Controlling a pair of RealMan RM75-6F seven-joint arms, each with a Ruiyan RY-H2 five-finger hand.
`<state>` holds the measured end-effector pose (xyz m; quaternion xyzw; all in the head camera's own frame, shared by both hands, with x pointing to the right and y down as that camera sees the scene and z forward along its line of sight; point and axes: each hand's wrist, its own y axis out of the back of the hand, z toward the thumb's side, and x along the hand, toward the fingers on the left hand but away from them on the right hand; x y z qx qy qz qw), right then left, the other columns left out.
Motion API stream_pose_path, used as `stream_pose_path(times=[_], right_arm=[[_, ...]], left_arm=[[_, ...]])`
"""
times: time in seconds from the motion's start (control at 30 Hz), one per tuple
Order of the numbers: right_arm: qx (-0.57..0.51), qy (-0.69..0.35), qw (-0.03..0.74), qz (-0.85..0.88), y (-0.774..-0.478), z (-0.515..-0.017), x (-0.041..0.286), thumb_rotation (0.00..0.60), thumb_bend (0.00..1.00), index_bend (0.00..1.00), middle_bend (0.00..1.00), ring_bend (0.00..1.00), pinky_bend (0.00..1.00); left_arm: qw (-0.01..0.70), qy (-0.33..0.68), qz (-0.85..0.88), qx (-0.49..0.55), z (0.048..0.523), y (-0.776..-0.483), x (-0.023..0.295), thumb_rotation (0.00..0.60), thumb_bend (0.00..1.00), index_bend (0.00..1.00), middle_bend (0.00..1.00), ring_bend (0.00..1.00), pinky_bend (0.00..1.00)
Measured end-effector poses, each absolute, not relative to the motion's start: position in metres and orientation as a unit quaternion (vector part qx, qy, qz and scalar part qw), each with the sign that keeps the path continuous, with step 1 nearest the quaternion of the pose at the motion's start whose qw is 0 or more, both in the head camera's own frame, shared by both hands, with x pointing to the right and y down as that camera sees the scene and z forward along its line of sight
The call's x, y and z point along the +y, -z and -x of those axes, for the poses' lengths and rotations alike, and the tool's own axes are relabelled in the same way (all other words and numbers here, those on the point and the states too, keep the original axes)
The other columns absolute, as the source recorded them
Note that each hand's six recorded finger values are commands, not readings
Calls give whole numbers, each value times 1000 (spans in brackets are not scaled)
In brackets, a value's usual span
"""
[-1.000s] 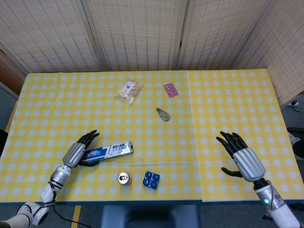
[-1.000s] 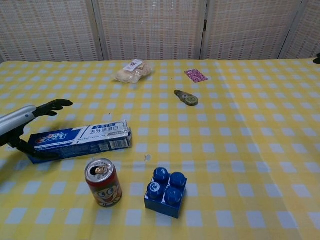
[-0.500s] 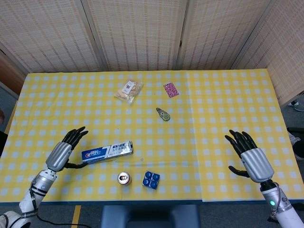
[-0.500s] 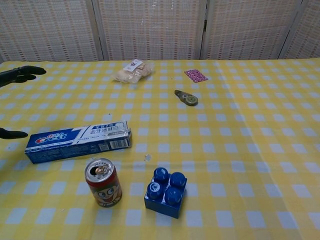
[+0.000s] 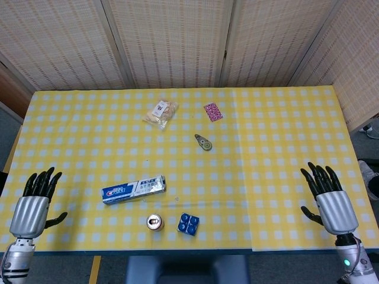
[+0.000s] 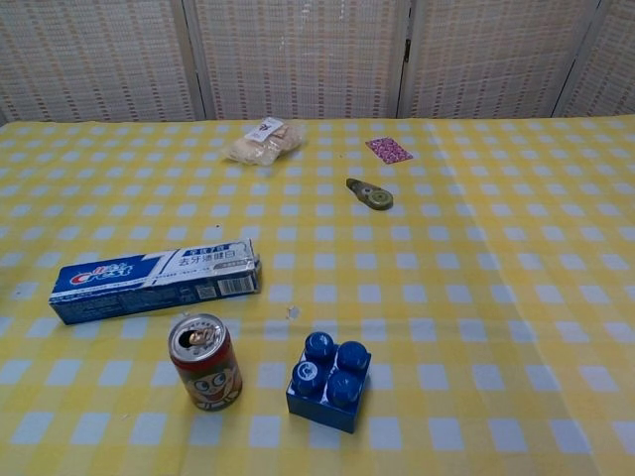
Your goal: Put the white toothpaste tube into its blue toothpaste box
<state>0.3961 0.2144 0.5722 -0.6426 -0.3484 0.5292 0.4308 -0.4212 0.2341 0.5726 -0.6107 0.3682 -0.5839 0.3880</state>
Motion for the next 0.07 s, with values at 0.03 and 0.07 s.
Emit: stream_pose_path(times=[0.03,0.07], right_arm=[[-347,-529,428,645,-573,-396,215,600,204,0,0,0,0],[-346,-529,425,648,-573,-396,215,600,205,0,0,0,0]], left_arm=[[386,587,609,368,424,-571,235,600,126,19,0,0,0],[383,589,608,369,427,-569,236,600,126,19,0,0,0]])
